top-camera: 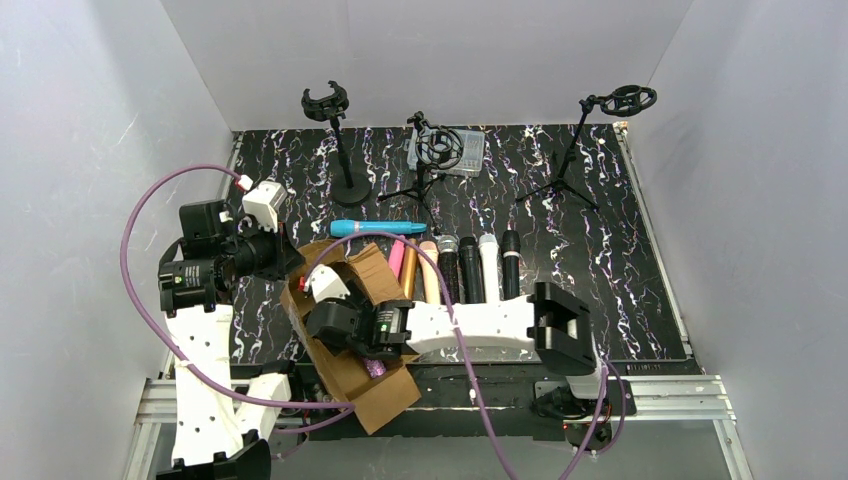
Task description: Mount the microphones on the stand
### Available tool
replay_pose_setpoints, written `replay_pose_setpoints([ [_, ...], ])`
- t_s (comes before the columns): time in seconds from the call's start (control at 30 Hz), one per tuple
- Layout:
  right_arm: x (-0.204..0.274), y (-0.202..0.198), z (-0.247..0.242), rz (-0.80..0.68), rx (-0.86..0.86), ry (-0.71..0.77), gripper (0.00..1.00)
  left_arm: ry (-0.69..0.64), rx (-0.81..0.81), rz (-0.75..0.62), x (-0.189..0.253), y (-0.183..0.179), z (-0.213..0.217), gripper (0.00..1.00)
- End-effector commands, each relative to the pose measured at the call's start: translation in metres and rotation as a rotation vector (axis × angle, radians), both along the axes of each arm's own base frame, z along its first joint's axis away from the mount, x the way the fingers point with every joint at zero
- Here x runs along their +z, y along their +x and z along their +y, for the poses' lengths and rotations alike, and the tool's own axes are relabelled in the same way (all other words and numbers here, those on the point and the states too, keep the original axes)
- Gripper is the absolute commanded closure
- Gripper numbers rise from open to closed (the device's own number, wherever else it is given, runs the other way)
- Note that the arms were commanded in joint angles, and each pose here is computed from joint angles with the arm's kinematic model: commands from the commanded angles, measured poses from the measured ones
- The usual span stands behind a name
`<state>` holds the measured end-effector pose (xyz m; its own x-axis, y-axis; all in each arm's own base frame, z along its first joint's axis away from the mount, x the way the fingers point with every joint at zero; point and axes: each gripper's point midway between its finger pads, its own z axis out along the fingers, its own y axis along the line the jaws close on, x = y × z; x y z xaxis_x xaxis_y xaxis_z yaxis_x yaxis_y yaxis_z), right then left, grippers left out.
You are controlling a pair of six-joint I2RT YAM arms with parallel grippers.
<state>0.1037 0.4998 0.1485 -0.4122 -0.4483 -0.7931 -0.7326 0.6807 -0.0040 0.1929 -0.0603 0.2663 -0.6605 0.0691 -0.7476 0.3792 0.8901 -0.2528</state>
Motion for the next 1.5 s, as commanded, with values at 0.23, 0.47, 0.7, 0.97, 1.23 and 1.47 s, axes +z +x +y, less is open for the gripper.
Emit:
replay_pose_setpoints([
  [0.23,-0.052,0.027,0.01,0.008,-0.041,-0.081,0.27,-0.03,-0.046,-0.028,0.004,0.001,-0.008,1.0],
  [0.47,-0.087,0.014,0.014,0.085,0.007,-0.123,0.27,-0.035,-0.061,-0.019,-0.005,0.005,-0.009,1.0],
  [0.7,-0.1,-0.012,0.033,0.206,0.127,-0.077,0.24,-0.008,-0.073,0.002,-0.026,0.01,-0.005,1.0],
  [0.97,-0.002,0.01,0.041,0.13,0.147,0.098,0.94,0.092,-0.055,-0.023,-0.038,0.015,0.01,1.0],
  [1.23,0.123,0.047,-0.008,-0.017,0.059,0.255,0.99,0.126,-0.02,-0.095,-0.019,0.033,0.019,1.0],
  [1.47,0.152,0.09,-0.076,-0.061,-0.077,0.254,0.99,0.203,0.024,-0.133,-0.014,0.05,0.035,1.0],
])
